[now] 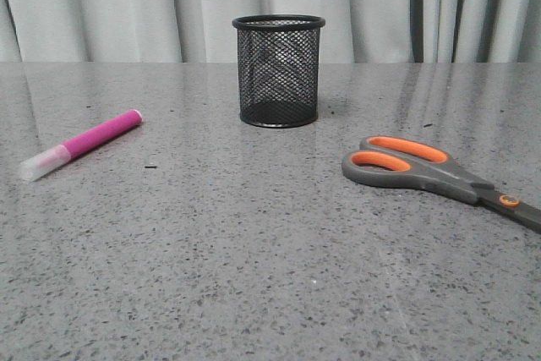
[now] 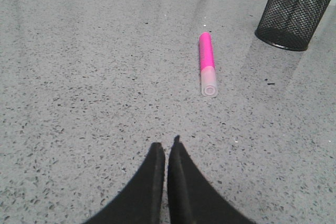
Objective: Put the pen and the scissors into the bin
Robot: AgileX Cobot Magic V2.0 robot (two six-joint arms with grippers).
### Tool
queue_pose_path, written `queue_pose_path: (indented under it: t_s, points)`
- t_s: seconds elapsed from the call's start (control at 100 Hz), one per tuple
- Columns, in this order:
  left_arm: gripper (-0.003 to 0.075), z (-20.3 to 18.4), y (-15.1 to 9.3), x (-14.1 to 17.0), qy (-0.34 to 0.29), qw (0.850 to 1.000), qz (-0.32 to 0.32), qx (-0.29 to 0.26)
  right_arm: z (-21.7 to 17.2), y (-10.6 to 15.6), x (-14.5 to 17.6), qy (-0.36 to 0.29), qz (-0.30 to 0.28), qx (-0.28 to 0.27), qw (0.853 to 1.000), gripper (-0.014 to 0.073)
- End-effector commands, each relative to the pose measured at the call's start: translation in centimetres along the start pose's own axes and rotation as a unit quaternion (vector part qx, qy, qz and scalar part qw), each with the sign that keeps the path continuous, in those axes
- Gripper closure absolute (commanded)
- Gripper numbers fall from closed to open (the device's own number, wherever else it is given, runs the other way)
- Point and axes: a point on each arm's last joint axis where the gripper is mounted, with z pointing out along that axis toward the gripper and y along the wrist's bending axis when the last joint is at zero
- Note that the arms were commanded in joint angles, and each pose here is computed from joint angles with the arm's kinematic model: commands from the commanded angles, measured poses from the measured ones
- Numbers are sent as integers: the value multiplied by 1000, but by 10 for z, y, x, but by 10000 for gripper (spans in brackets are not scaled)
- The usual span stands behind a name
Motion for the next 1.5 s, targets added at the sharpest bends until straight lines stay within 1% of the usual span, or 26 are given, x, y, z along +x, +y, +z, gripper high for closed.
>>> queue_pose_path:
  t_s: [0.0,0.27,0.39,0.43,0.49,0.5,0.51,0.54,0.56,0.57,0.63,0.64,0.75,0.83,0.86,0.91,0.93,0.99,1.03,1.08,1.11,1.17,1.23,1.32,1.41,1.49]
  points:
    - [740,0,1,0,-39,999,-10,0,-1,-1,0,-22,-10,3,1000,668]
    - [740,0,2,0,-39,999,-1,-3,-1,0,-1,-26,-10,2,1000,668]
    - [740,0,2,-2,-48,999,2,-5,-2,0,-9,-69,-10,-1,998,668]
    - [740,0,2,-3,-54,998,-13,-2,-2,1,-13,-92,-1,-6,996,668]
    - [740,-1,-1,-4,-59,994,-88,20,-4,2,-22,-140,31,-16,990,668]
    - [740,-1,-3,-4,-60,990,-126,31,-5,2,-24,-151,41,-18,988,668]
    - [740,-1,-3,-4,-60,990,-126,31,-5,2,-24,-155,46,-19,987,668]
    - [740,-1,-5,-6,-63,979,-188,48,-6,2,-28,-173,67,-23,982,668]
    - [740,-1,-6,-6,-65,974,-208,54,-7,2,-30,-184,80,-25,979,668]
    - [740,-1,-7,-7,-66,968,-233,60,-7,2,-31,-190,88,-26,977,668]
    - [740,-2,-7,-10,-78,955,-277,68,-8,1,-33,-203,110,-29,973,668]
    - [740,-2,-7,-11,-82,950,-293,71,-8,1,-33,-204,113,-29,972,668]
    - [740,-3,-5,-15,-100,926,-356,77,-9,0,-34,-210,142,-33,967,668]
    - [740,-4,-5,-18,-109,894,-426,89,-12,-2,-40,-238,191,-36,952,668]
    - [739,-4,-5,-20,-114,889,-433,91,-14,-2,-46,-250,199,-38,947,668]
    - [738,-8,-6,-28,-124,895,-417,96,-20,-1,-56,-262,198,-43,943,665]
    - [735,-10,-8,-32,-130,903,-397,98,-23,0,-62,-265,194,-46,943,657]
    - [685,-19,-13,-51,-156,936,-299,103,-28,4,-75,-244,165,-53,954,603]
    - [619,-25,-16,-64,-173,955,-221,98,-33,7,-86,-220,133,-53,965,528]
    - [524,-33,-20,-82,-188,967,-142,91,-36,9,-98,-189,105,-50,975,406]
    - [471,-37,-22,-96,-198,971,-102,85,-36,10,-105,-171,95,-47,980,331]
    - [394,-38,-26,-117,-191,977,-60,78,-33,12,-120,-127,91,-47,987,182]
    - [384,-30,-31,-137,-156,984,-32,81,-28,14,-133,-86,89,-47,991,102]
    - [386,-5,-39,-162,-58,993,3,102,-16,16,-151,-29,88,-45,995,99]
    - [398,32,-44,-180,46,992,-15,117,-4,18,-164,9,88,-43,995,107]
    - [426,67,-42,-190,127,986,-23,106,2,19,-169,25,89,-44,995,107]
